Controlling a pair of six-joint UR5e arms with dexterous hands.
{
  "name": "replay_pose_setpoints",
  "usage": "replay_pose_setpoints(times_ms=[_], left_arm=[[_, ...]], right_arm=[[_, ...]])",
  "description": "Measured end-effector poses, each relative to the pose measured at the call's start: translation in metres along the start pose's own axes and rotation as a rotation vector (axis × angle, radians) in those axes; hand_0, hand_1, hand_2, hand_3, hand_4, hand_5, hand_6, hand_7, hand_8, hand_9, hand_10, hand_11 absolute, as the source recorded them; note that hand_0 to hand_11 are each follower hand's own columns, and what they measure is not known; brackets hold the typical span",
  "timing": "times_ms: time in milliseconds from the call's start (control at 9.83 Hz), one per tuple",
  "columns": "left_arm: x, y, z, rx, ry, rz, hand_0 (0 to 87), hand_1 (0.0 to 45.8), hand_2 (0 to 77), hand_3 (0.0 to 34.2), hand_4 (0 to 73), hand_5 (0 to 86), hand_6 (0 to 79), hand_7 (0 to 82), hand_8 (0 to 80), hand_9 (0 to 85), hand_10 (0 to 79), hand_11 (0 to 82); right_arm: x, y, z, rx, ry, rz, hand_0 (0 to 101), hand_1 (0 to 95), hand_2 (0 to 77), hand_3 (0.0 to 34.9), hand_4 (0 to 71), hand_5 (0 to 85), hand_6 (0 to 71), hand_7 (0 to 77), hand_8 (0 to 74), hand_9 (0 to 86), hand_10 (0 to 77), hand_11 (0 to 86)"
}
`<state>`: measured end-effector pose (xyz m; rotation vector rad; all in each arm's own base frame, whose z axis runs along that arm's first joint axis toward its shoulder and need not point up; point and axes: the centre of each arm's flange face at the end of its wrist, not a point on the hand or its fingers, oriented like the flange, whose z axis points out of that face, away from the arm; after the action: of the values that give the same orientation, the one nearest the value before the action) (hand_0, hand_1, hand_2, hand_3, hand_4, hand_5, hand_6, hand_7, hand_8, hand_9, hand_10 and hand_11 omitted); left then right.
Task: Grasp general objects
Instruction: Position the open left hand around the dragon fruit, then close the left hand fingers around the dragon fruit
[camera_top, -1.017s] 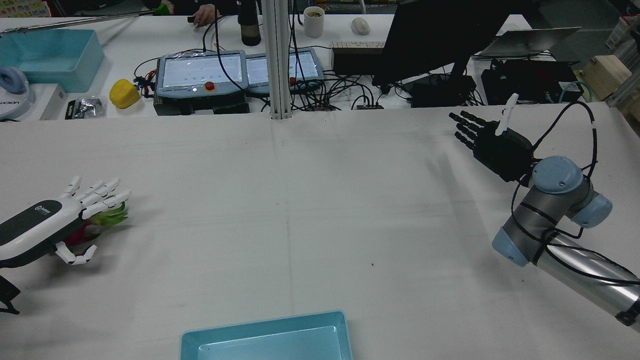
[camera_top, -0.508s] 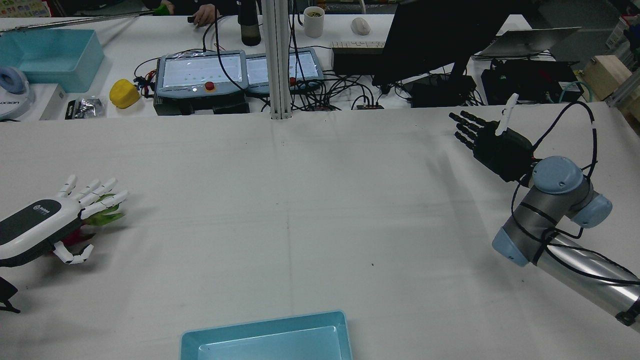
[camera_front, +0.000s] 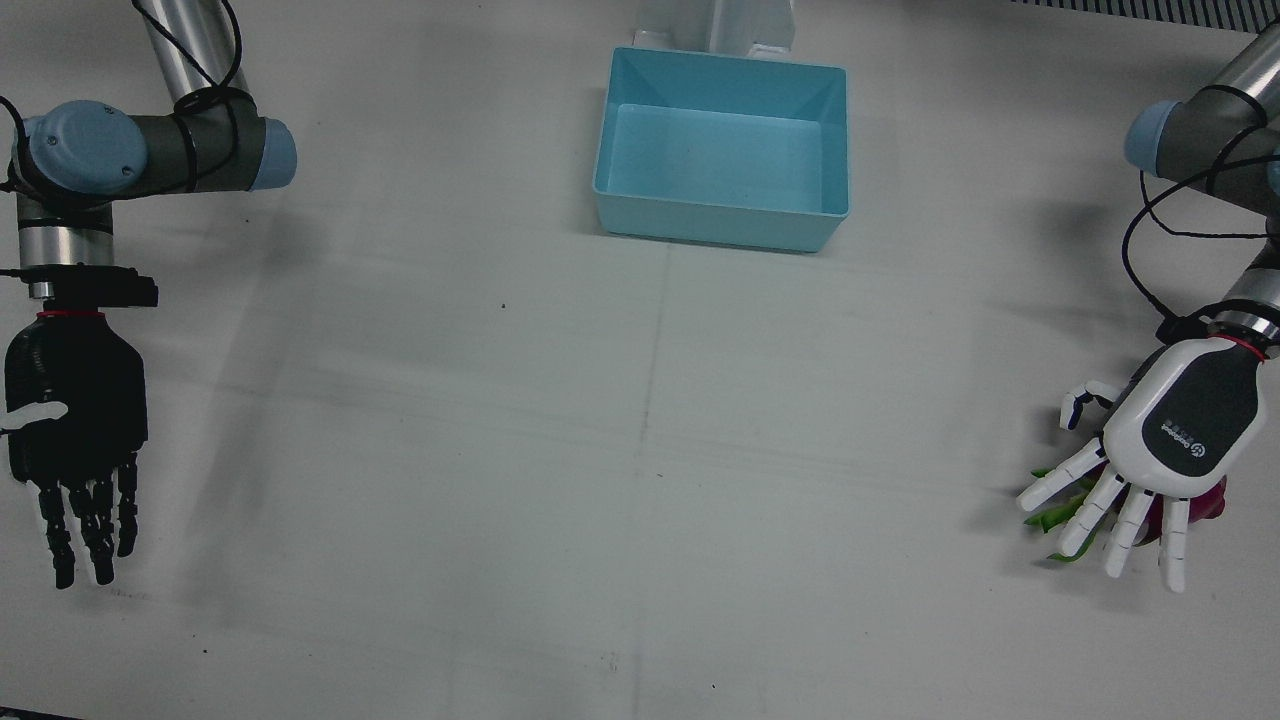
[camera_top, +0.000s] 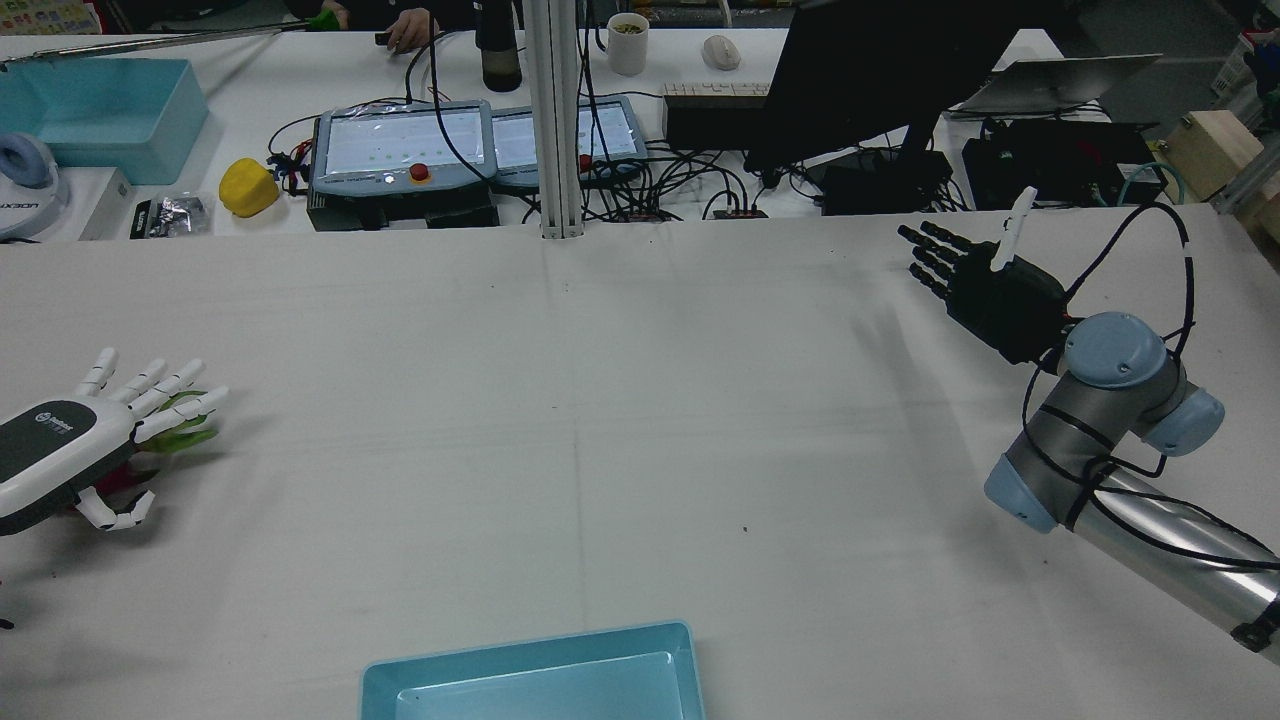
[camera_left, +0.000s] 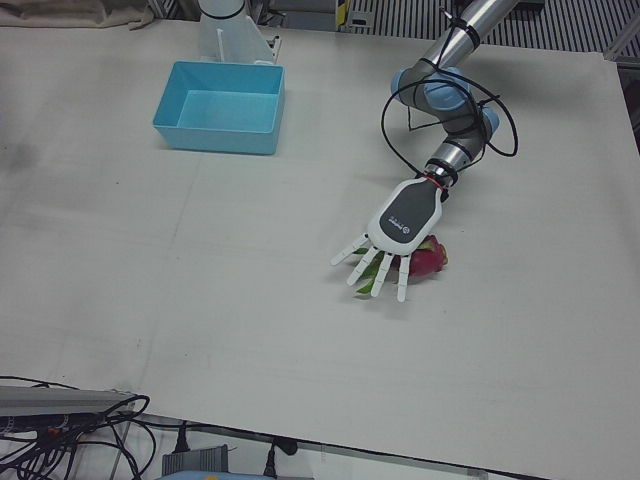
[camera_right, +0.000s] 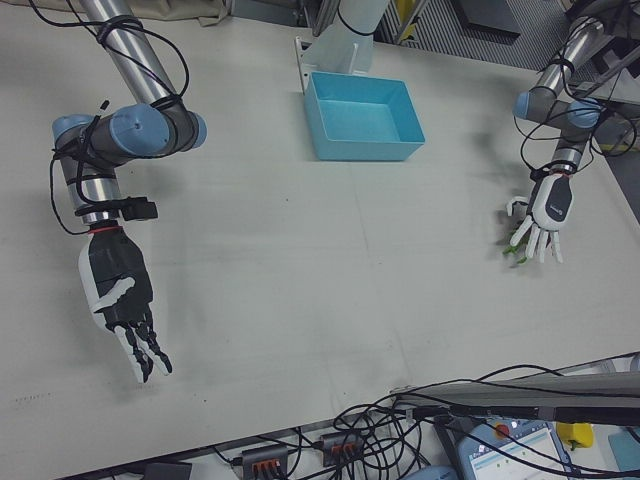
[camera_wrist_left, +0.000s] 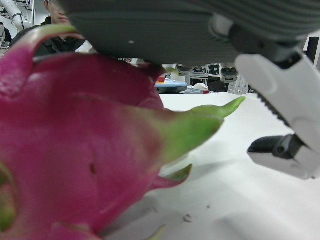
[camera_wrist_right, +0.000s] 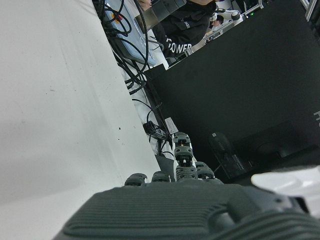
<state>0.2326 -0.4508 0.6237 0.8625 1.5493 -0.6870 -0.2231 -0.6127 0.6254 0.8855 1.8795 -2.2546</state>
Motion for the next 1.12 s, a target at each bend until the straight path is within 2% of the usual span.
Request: replay_pose_setpoints(times_ms=[203, 407, 508, 814, 1017, 1119], left_arm=[[0.006, -0.026, -0.007, 0.034, 0.005, 0.024, 35.9, 1.6, 59.5, 29.2, 0.0, 2.2, 0.0, 2.7, 10.4, 1.1, 1.1, 0.5], [0.027, -0.057, -0.016, 0.044, 0.015, 0.047, 35.7, 1.6, 59.5, 30.3, 0.0, 2.2, 0.0, 2.7, 10.4, 0.5, 0.5, 0.5], [0.032, -0.063, -0.019, 0.042, 0.004, 0.080, 35.7, 1.6, 59.5, 30.3, 0.0, 2.2, 0.0, 2.7, 10.4, 0.5, 1.1, 0.5], [0.032, -0.065, -0.023, 0.025, -0.053, 0.210, 35.7, 1.6, 59.5, 30.2, 0.0, 2.2, 0.0, 2.7, 10.4, 0.5, 1.1, 0.5], [0.031, -0.049, -0.022, -0.016, -0.083, 0.245, 35.7, 1.6, 59.5, 30.1, 0.0, 2.2, 0.0, 2.7, 10.4, 0.5, 1.1, 0.5], [0.030, -0.040, -0.022, -0.041, -0.095, 0.256, 35.7, 1.6, 52.9, 30.2, 0.0, 2.2, 0.0, 2.7, 9.8, 1.1, 1.1, 0.5]], right_arm=[[0.000, 0.000, 0.000, 0.000, 0.000, 0.000, 1, 6.5, 2.2, 0.0, 0.0, 0.0, 0.0, 0.0, 0.0, 1.1, 0.0, 0.5], [0.000, 0.000, 0.000, 0.000, 0.000, 0.000, 1, 6.5, 1.6, 0.0, 0.0, 0.0, 0.0, 0.0, 0.0, 1.1, 0.0, 0.5], [0.000, 0.000, 0.000, 0.000, 0.000, 0.000, 1, 6.5, 2.2, 0.0, 0.0, 0.0, 0.0, 0.0, 0.0, 1.1, 0.0, 0.5], [0.000, 0.000, 0.000, 0.000, 0.000, 0.000, 0, 6.5, 1.6, 0.0, 0.0, 0.0, 0.0, 0.0, 0.0, 1.1, 0.0, 0.5], [0.000, 0.000, 0.000, 0.000, 0.000, 0.000, 1, 6.5, 1.6, 0.0, 0.0, 0.0, 0.0, 0.0, 0.0, 1.1, 0.0, 1.1], [0.000, 0.000, 0.000, 0.000, 0.000, 0.000, 1, 6.5, 1.6, 0.0, 0.0, 0.0, 0.0, 0.0, 0.0, 1.1, 0.0, 1.1]])
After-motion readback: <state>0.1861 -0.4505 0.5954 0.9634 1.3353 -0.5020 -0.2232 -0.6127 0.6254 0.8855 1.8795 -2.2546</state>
